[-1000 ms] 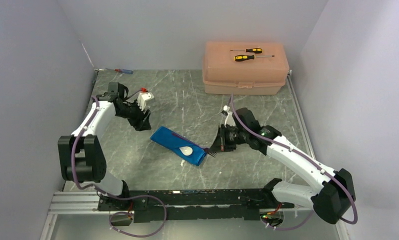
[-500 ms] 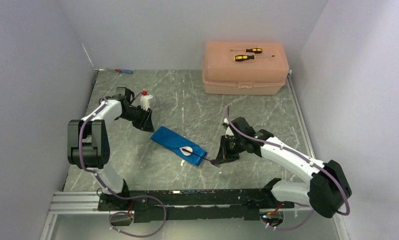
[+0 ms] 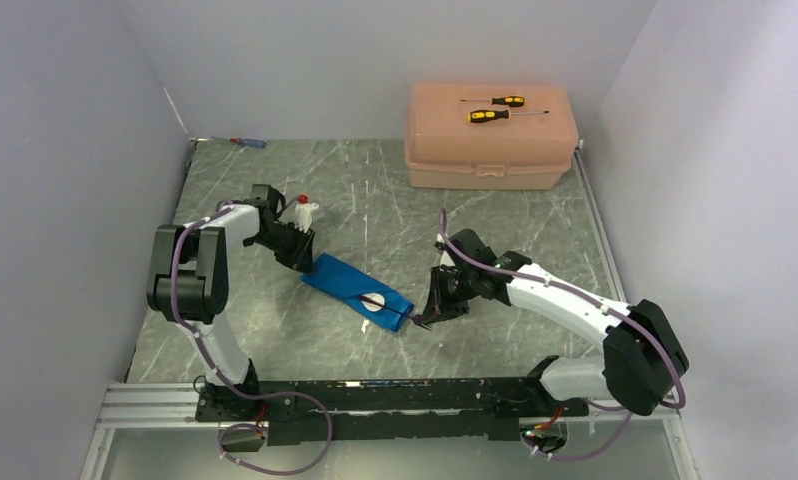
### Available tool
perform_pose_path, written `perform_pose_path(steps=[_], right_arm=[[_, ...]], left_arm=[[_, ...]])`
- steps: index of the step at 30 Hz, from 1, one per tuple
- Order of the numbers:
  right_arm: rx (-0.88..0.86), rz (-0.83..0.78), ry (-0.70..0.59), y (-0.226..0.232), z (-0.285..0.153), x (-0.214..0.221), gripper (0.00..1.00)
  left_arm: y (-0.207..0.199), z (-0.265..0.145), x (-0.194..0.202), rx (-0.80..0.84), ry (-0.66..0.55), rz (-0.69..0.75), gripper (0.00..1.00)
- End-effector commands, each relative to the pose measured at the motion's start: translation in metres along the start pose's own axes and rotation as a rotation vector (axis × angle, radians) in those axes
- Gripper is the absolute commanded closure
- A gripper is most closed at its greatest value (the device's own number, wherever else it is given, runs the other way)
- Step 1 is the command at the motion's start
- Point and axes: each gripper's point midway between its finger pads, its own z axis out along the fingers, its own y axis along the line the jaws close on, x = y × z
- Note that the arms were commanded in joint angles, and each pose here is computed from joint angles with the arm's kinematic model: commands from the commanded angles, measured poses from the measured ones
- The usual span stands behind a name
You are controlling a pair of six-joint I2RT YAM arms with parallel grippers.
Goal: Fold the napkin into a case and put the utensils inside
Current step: Insert the fork into the folded napkin.
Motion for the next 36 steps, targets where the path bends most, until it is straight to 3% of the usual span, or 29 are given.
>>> perform_pose_path(steps=[1,36], right_arm=[[-0.042,-0.01,-0.065,0.021,-0.004,-0.022,1.0],[-0.083,-0.068,-0.062,0.059,0.066,-0.059,1.0]], left_arm=[[0.005,0.009,0.005,-0.018,0.023,0.002,0.75],[-0.002,0.016,0.028,0.034,0.106,-0.023,0.82]])
